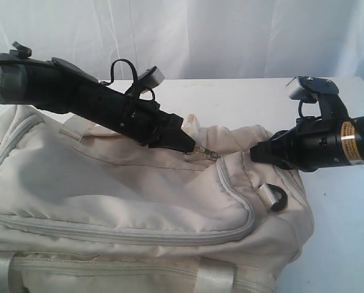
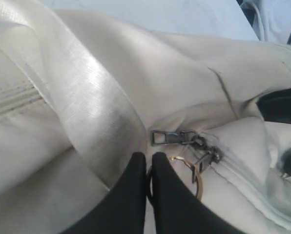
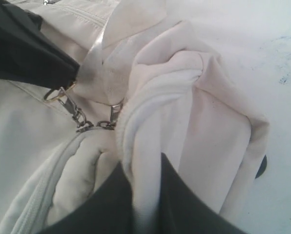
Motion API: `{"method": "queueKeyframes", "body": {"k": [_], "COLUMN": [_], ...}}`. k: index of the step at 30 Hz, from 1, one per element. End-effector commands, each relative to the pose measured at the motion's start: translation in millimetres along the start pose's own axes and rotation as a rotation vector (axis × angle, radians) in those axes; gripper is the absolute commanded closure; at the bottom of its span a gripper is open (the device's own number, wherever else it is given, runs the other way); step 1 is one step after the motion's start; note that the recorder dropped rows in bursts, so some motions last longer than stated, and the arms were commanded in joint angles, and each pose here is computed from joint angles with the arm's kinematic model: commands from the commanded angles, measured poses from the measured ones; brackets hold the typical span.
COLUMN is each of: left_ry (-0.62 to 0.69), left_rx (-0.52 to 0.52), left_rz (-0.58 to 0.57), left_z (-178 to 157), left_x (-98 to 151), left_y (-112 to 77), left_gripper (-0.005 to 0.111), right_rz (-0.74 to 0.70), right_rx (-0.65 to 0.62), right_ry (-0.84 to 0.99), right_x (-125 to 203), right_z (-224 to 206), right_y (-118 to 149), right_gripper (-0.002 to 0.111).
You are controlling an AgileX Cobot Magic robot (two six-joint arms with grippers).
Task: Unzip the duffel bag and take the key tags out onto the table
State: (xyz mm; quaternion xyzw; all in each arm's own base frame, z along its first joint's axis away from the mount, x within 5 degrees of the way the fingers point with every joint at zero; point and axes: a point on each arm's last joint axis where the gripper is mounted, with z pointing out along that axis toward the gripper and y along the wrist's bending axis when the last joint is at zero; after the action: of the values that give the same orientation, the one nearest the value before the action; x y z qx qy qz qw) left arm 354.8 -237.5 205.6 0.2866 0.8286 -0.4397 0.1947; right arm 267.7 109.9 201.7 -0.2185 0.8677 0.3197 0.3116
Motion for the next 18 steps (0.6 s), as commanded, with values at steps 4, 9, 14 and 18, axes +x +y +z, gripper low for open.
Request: {"method": "queueKeyframes", "body": {"k": [4, 9, 14, 18], "left_ry": [0.022, 0.097, 0.178, 0.200], "left_rx": [0.109, 0.253, 0.408, 0.461], "left_rz": [0.025, 0.052, 0.058, 0.050], "left_z": [-12, -22, -31, -33], "left_x": [-1, 4, 10, 12], "left_y": [-20.0, -41.0, -57.4, -62.7], "left_gripper": [0.107, 0.107, 0.107, 0.107], "right_rz": [-0.021, -0.020, -0.020, -0.020], "right_rx": [0.030, 0.073, 0.075, 0.075], "right_ry": [-0.006, -0.013, -0.013, -0.013], "right_x": [-2, -2, -2, -2], "right_z": [-1, -2, -2, -2], "right_y": [-2, -6, -6, -6], "right_gripper": [0.108, 0.108, 0.108, 0.108]}}
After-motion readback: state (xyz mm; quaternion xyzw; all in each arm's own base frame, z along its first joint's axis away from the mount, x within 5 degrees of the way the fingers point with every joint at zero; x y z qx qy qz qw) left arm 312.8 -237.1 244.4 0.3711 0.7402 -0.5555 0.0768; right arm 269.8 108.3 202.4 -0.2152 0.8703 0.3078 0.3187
